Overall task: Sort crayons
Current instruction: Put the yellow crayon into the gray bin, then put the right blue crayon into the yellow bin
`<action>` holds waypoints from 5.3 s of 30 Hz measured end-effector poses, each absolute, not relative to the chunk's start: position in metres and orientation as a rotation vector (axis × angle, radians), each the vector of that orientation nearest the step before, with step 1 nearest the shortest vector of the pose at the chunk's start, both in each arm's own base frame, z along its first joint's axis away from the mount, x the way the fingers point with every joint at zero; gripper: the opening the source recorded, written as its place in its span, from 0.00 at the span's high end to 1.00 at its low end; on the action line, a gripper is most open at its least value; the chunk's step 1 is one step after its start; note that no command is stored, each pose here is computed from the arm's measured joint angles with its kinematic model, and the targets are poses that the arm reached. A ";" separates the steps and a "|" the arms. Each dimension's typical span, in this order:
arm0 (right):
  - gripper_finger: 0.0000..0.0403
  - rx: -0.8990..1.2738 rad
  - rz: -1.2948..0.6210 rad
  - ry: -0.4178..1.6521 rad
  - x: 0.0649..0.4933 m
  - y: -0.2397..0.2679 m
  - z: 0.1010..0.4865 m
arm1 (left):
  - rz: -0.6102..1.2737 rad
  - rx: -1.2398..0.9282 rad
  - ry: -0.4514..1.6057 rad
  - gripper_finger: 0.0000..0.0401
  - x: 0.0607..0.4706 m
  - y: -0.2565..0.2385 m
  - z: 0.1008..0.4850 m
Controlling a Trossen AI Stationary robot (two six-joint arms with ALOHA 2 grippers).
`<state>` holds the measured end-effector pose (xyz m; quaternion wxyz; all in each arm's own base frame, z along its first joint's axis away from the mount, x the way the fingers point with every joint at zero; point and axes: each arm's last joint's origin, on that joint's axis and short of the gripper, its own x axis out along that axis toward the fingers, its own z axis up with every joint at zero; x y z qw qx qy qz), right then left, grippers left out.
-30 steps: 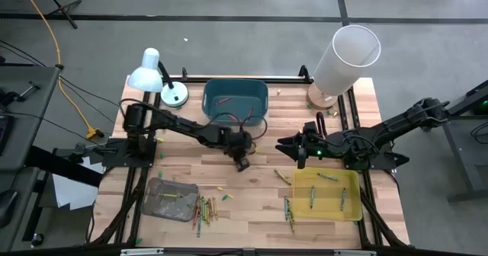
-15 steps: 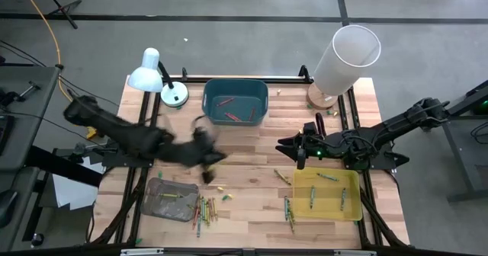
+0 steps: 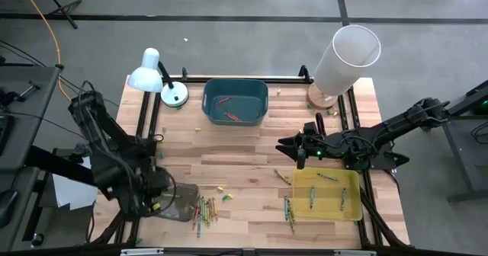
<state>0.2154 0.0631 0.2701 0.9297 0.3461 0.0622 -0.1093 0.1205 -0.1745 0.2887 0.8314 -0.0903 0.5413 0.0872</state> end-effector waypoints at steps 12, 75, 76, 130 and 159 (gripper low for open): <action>0.54 0.716 -0.221 0.120 0.216 0.063 0.271 | 0.094 -0.049 1.375 1.00 0.147 -0.213 0.240; 0.98 0.510 -0.215 1.151 0.379 0.068 0.216 | 0.226 -0.488 0.690 0.57 0.107 -0.099 0.350; 0.99 0.514 -0.193 1.074 0.380 0.068 0.228 | 0.241 -0.495 0.643 0.57 0.104 -0.093 0.353; 0.40 0.163 0.228 0.870 0.491 0.085 0.280 | 0.390 -0.486 0.313 0.57 0.087 -0.064 0.371; 0.60 0.995 -0.514 1.448 0.298 0.139 0.180 | 0.401 -0.482 0.297 0.57 0.087 -0.063 0.371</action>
